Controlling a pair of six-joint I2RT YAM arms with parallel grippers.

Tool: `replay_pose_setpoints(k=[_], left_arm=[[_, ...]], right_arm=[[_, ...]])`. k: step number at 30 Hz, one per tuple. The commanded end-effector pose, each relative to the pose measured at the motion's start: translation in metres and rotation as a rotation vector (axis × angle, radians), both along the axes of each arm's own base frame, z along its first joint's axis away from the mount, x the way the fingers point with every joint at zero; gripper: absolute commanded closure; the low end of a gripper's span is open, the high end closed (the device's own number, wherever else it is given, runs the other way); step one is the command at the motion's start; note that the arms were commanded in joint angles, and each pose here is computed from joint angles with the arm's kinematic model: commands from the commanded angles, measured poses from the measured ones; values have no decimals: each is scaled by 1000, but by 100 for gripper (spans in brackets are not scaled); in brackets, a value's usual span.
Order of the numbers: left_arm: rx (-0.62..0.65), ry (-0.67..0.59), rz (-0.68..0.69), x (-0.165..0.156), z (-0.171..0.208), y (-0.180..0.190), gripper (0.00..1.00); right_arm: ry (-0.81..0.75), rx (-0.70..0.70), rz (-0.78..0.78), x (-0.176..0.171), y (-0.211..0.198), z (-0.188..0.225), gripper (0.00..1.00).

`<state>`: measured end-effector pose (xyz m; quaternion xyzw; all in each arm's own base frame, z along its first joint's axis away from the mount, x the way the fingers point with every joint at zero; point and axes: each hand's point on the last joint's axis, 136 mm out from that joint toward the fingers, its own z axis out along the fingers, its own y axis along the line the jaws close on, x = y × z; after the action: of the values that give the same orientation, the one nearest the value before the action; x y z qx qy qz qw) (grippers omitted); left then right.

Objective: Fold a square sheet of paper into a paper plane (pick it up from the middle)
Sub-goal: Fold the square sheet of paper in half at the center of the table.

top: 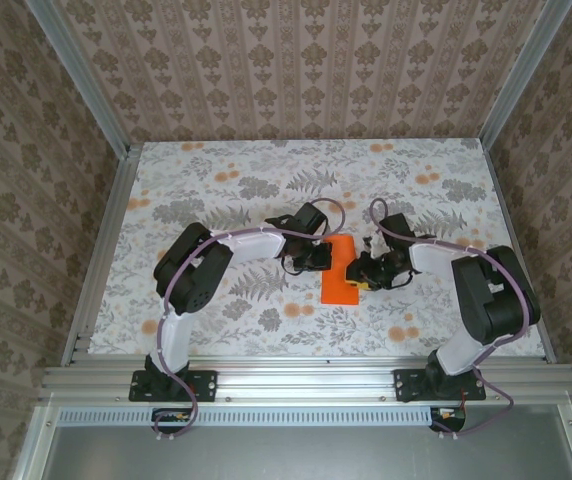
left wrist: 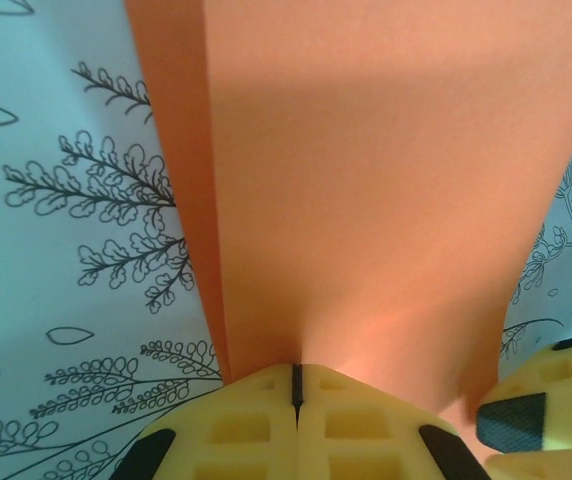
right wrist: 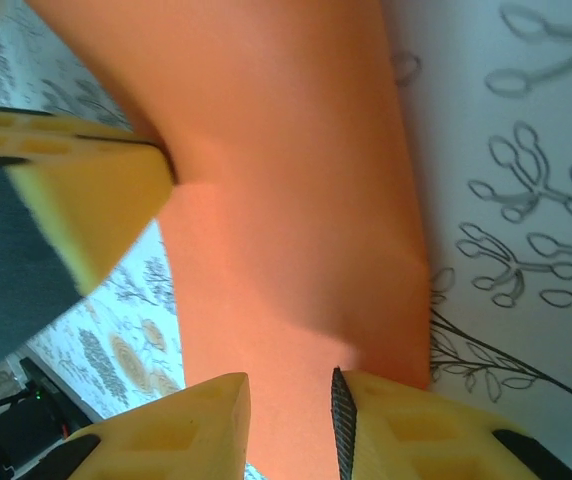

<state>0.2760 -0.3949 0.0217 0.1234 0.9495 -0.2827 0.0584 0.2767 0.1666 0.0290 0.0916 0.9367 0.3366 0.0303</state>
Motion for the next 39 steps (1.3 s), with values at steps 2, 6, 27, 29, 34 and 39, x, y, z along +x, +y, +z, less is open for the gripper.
replay_pose_setpoints(k=[2,6,27,29,34,39], left_arm=[[130,83,-35,-24,-38,19,100],[132,87,-39,-24,-39,19,100],[152,89,-46,-26,-42,23,100],[153,89,-45,-26,-42,23,100],[154,87,-43,-25,-41,24,100],[159,88,-44,-26,-42,25,100]], right_arm=[[-78,27,4,26,2,27,70],[-67,44,-8,39,0,18,70],[-68,22,-2,63,-3,15,69],[-54,6,-8,65,-5,6,69],[-5,-49,-30,63,-16,-22,70],[12,-46,-31,61,-18,-28,70]])
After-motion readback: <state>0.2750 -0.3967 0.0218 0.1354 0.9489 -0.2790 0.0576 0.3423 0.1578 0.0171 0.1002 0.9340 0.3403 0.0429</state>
